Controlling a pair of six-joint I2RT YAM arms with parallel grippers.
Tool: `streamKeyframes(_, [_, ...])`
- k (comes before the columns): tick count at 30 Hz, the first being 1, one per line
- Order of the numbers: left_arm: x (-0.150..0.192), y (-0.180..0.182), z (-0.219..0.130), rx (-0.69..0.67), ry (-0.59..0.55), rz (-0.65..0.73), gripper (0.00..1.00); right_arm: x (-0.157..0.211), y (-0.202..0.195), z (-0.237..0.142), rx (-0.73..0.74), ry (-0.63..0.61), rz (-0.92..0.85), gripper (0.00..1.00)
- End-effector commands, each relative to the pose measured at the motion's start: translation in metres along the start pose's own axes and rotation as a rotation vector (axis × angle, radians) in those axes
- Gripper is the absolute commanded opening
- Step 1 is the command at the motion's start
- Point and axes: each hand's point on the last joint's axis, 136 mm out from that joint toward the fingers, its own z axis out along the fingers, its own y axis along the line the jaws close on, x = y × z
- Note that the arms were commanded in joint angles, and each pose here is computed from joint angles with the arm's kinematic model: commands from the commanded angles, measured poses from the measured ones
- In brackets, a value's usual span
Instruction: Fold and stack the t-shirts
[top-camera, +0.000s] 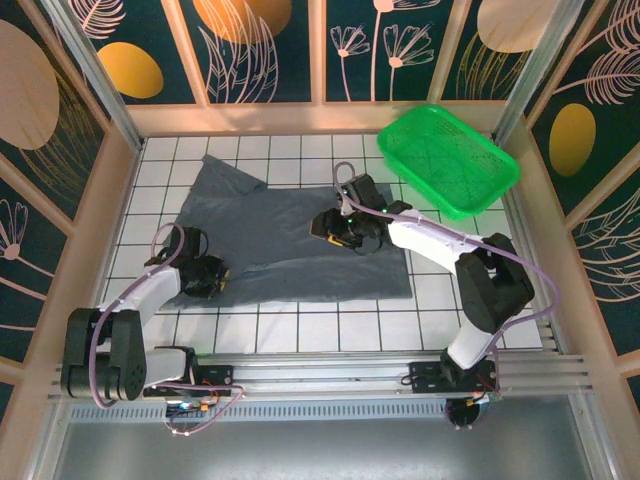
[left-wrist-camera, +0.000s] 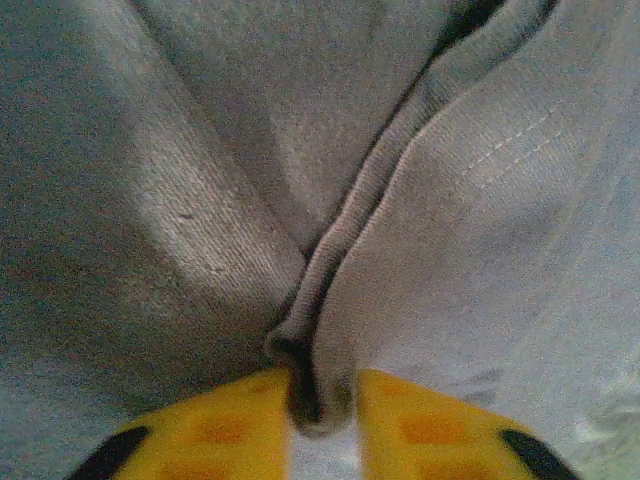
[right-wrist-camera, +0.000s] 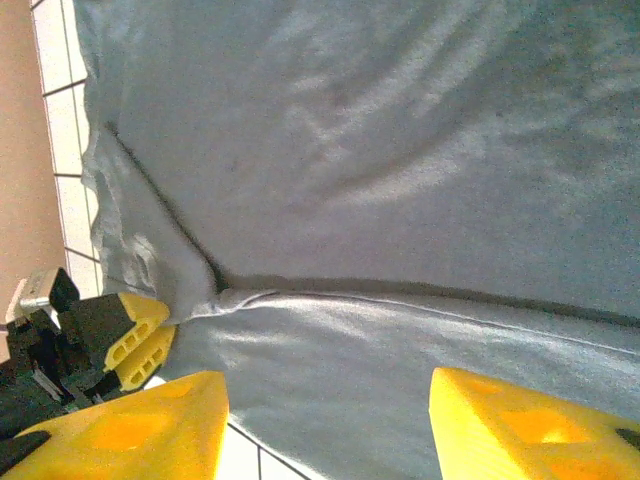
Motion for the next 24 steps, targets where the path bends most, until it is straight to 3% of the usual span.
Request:
streamKeyframes(1, [-0.002, -0.012, -0.001, 0.024, -0.012, 0.021, 0.09, 0.0, 0.009, -0.009, -0.026, -0.023, -0.01, 0.56])
streamKeyframes(3, [-0.004, -0.019, -0.003, 0.036, -0.022, 0.038, 0.0, 0.0, 0.009, -0.009, -0.025, -0.024, -0.009, 0.56])
streamKeyframes(12, [-0.006, -0.071, -0.004, 0.051, -0.045, 0.233, 0.0, -0.009, 0.011, -0.013, -0.02, -0.043, -0.007, 0.56])
streamKeyframes(24, [0.008, -0.129, 0.025, -0.068, -0.035, 0.542, 0.0, -0.015, 0.009, -0.02, -0.023, -0.051, 0.006, 0.56])
